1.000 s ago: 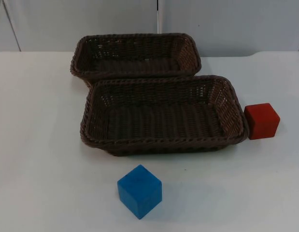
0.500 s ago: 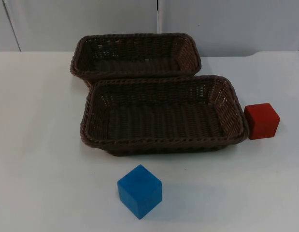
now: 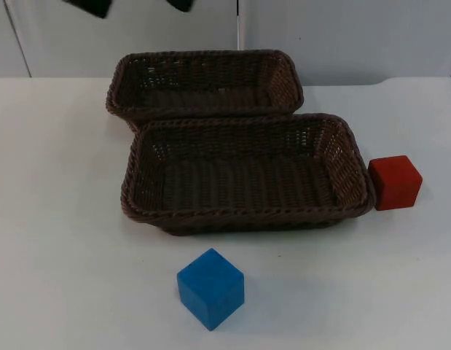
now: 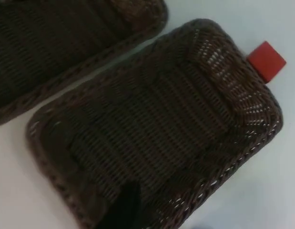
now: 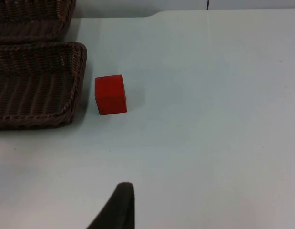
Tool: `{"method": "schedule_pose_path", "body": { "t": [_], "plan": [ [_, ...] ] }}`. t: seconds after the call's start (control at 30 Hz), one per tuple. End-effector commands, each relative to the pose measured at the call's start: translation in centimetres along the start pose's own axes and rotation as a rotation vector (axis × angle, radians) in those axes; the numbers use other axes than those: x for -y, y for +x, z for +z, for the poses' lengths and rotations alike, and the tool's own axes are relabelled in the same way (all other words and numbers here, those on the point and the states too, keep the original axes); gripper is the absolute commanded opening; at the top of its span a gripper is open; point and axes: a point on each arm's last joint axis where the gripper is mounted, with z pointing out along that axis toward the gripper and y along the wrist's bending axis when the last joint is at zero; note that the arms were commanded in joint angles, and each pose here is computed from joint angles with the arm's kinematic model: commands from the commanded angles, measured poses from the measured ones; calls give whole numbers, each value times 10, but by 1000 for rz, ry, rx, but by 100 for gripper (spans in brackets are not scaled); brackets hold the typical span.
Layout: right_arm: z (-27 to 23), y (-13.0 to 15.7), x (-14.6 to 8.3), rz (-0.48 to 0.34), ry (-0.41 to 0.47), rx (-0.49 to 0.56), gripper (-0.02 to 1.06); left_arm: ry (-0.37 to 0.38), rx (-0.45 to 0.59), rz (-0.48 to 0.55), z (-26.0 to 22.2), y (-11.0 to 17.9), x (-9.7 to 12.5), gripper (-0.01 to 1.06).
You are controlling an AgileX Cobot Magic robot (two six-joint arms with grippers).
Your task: Pick up one cube with the left hand and place it into the upper basket. Pick up one cube with the right hand and place it into the lower basket.
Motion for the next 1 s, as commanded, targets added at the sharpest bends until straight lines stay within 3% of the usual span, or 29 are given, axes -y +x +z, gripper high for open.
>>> {"method": "schedule_pose_path", "body": {
  "t": [0.0, 0.3, 0.5, 0.63, 0.97],
  "plan": [
    [0, 0, 0, 1, 5, 7, 105, 3, -17, 34, 11, -5, 4, 105],
    [0, 0, 0, 1, 5, 7, 105, 37, -84, 166, 63, -25, 27, 105],
    [0, 0, 0, 1, 5, 7, 105, 88, -91, 297, 95, -38, 57, 105],
    [0, 0, 0, 1, 5, 7, 105, 134, -82, 437, 121, -45, 87, 105],
    [0, 0, 0, 1, 5, 7, 105, 197, -93, 701, 174, -41, 134, 105]
  ]
}}
